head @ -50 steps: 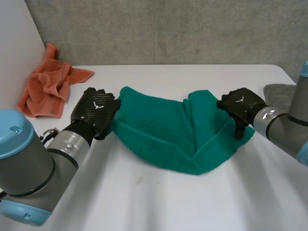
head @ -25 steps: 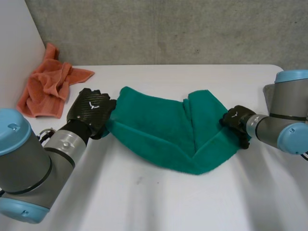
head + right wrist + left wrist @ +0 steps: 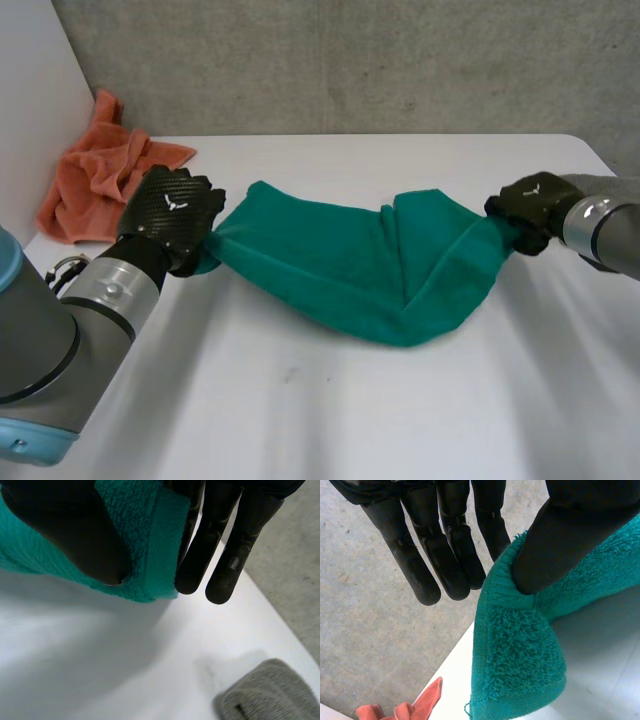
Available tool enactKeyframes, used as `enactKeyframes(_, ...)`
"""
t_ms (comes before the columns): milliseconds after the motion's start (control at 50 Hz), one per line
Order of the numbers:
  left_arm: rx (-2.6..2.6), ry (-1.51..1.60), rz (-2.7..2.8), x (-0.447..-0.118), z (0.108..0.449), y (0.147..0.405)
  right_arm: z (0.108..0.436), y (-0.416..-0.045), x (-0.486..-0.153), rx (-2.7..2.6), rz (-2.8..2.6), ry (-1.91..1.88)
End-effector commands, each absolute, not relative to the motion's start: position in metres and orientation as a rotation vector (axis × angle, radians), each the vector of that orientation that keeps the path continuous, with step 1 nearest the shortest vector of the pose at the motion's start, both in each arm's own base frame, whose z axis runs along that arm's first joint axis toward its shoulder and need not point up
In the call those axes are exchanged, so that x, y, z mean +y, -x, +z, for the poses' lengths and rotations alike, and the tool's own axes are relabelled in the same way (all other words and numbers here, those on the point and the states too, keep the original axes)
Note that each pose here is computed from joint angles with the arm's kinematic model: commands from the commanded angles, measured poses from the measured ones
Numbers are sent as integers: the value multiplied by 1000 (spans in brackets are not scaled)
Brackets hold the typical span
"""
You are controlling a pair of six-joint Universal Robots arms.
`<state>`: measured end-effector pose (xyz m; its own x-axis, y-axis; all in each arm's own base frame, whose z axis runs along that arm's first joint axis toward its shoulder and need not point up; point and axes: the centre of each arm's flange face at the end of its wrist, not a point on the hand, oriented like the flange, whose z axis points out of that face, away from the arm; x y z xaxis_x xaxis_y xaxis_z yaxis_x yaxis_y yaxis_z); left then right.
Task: Fold the laundry.
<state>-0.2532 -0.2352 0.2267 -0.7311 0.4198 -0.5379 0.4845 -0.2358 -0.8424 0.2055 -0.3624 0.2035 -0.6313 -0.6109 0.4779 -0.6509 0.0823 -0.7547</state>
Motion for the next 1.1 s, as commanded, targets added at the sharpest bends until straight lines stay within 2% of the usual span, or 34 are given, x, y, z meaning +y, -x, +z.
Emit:
enactKeyframes(20,1938,-1154,-2131,-231,220,253,175,-199,-347,-2411,1497,-1357)
enactKeyframes(180,1952,-1163,-2117,-231,215,254,146,-193,-350,-2521,1408,-1331)
enactKeyframes(540,1974,-1183,-2073,-227,210,251,142,-194,-344,-2539,1423,-1347)
enactKeyframes(580,1986,-1193,-2055,-225,207,250,148,-193,-339,-2544,1442,-1355)
enactKeyframes(680,2087,-1225,-1926,-213,200,241,192,-189,-310,-2464,1553,-1398)
enactKeyframes(740,2158,-1254,-1834,-202,199,236,200,-182,-295,-2437,1517,-1432)
enactKeyframes(820,2316,-1301,-1606,-179,197,221,218,-152,-266,-2338,1345,-1518)
enactKeyframes(920,2386,-1449,-1294,-148,193,202,223,-130,-242,-2353,1158,-1614)
enactKeyframes(1000,2297,-1466,-1386,-154,196,207,223,-131,-242,-2424,1214,-1551)
enactKeyframes(1100,2189,-1389,-1558,-176,203,212,223,-137,-258,-2410,1414,-1414)
